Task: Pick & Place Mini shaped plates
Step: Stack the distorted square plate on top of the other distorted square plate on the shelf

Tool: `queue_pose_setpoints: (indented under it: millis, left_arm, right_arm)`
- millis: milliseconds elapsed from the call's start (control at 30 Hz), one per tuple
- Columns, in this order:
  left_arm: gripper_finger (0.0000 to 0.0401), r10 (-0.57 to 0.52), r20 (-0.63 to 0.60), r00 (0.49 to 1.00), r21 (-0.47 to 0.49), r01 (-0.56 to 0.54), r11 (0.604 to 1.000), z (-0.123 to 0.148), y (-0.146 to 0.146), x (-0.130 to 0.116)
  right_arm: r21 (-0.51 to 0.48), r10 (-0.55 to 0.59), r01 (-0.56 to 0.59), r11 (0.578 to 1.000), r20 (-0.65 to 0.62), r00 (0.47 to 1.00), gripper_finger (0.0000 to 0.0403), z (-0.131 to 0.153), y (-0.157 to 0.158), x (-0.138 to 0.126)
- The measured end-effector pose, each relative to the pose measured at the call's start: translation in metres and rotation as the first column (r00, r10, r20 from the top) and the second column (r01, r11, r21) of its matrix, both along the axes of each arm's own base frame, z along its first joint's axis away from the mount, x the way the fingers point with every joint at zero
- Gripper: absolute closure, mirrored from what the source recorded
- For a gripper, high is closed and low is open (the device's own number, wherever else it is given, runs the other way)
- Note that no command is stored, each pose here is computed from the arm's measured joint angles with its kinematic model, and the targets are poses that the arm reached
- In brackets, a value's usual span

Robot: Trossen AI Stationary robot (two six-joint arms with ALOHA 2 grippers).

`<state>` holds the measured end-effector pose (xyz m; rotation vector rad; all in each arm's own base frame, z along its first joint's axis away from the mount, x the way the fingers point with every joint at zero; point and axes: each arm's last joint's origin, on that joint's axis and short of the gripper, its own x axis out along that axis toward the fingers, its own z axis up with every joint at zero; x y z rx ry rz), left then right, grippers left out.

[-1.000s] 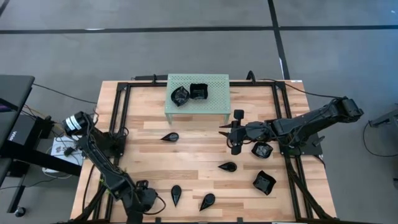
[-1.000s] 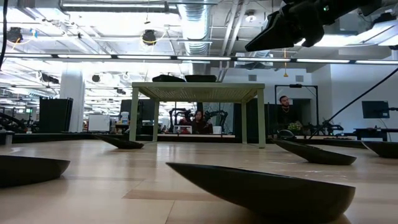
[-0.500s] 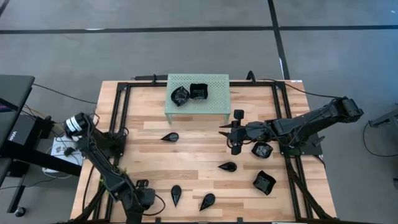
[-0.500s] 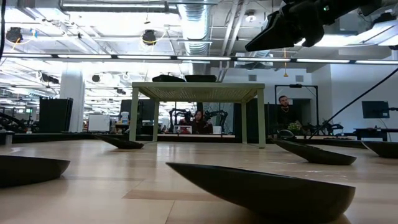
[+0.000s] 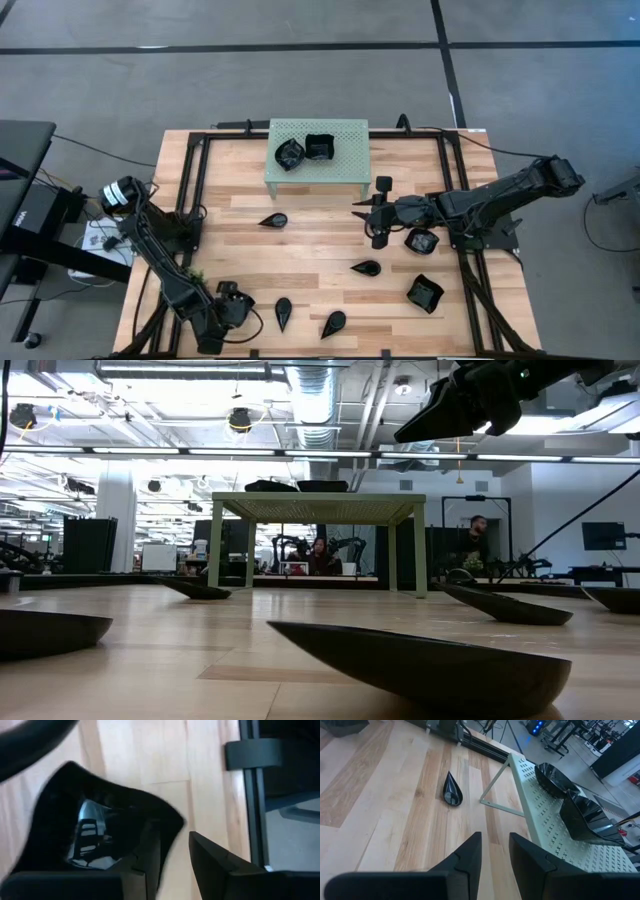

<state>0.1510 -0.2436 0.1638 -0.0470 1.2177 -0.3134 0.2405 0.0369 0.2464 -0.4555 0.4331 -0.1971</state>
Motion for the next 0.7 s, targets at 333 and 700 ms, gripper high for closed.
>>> queue_pose_setpoints:
  millis: [333, 700]
  left_arm:
    - [0.0297, -0.014, 0.058, 0.998, 0.117, 0.007, 0.993, 0.014, -0.003, 0.001]
    - [0.0319, -0.037, 0.012, 0.999, 0.103, 0.036, 0.994, 0.009, -0.007, -0.003]
  right_arm:
    - [0.002, 0.0, 0.0, 1.0, 0.0, 1.0, 0.031, 0.0, 0.0, 0.0]
    - [0.001, 0.0, 0.0, 1.0, -0.001, 1.0, 0.031, 0.0, 0.0, 0.0]
